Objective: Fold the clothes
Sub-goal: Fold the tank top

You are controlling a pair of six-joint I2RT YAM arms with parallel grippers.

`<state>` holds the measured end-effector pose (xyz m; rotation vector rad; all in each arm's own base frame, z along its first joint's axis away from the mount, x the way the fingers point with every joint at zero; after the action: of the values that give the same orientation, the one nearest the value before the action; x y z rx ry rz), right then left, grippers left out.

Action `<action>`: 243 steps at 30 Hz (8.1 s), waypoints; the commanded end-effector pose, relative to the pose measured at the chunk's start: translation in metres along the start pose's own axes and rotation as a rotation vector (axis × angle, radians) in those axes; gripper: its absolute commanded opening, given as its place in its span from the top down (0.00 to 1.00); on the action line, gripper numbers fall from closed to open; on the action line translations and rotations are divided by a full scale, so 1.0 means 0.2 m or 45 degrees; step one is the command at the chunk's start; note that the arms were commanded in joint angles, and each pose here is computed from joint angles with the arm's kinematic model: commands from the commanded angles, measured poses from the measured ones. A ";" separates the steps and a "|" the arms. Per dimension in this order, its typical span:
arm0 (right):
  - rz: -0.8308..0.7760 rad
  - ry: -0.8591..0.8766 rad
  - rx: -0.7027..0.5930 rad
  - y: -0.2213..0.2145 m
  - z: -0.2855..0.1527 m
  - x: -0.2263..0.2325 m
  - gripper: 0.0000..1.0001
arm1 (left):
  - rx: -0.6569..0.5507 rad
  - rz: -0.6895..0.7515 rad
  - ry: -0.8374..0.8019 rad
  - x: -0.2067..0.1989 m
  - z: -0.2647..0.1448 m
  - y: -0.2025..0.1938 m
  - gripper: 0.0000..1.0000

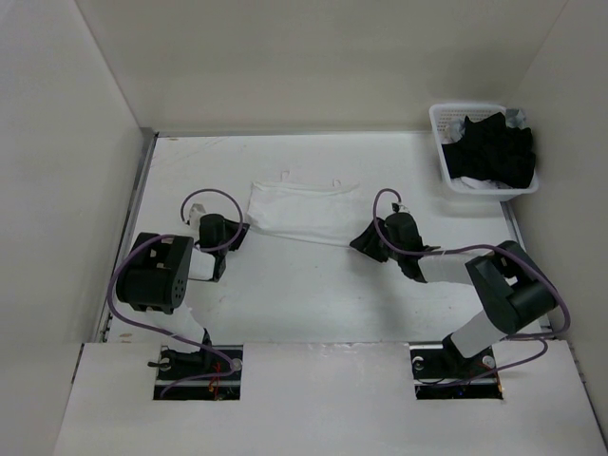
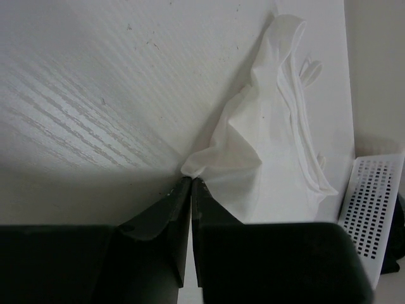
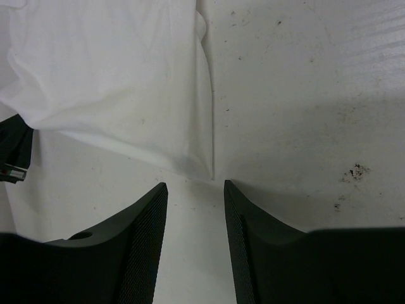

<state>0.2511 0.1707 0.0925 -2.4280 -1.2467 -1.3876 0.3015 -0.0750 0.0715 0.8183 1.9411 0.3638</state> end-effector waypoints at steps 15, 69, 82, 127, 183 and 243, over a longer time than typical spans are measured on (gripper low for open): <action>0.080 -0.037 -0.006 0.00 0.07 0.01 0.73 | 0.012 -0.013 0.052 0.08 -0.09 -0.04 0.97; -0.046 0.161 -0.148 0.68 0.20 0.44 0.96 | -0.125 0.223 -0.017 -0.61 0.16 0.38 1.00; -0.030 0.158 -0.189 0.55 0.04 0.26 0.96 | -0.118 0.159 -0.086 -0.35 -0.05 0.24 1.00; -0.071 0.085 -0.084 0.21 0.03 0.15 0.94 | 0.013 0.296 -0.198 -0.34 -0.29 -0.18 0.81; -0.365 0.031 -0.293 0.13 -0.52 0.44 0.91 | 0.132 0.381 -0.611 -0.38 -0.61 -0.25 0.65; 0.221 0.389 0.088 0.04 0.39 0.33 0.93 | 0.370 0.384 -0.466 -0.20 -0.47 -0.54 0.68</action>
<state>0.3091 0.2301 0.0803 -2.2054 -1.0527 -1.4407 0.1919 -0.1758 0.0768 1.3172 1.5720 0.0851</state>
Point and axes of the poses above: each gripper's point midway between its finger pads, its own z axis out along the fingers, its own x axis along the line the jaws close on, y = z × x, the point moved 10 cm from there along -z, back along the fingers, and after that the axes turned 14 degrees about z, right-handed, at the moved point
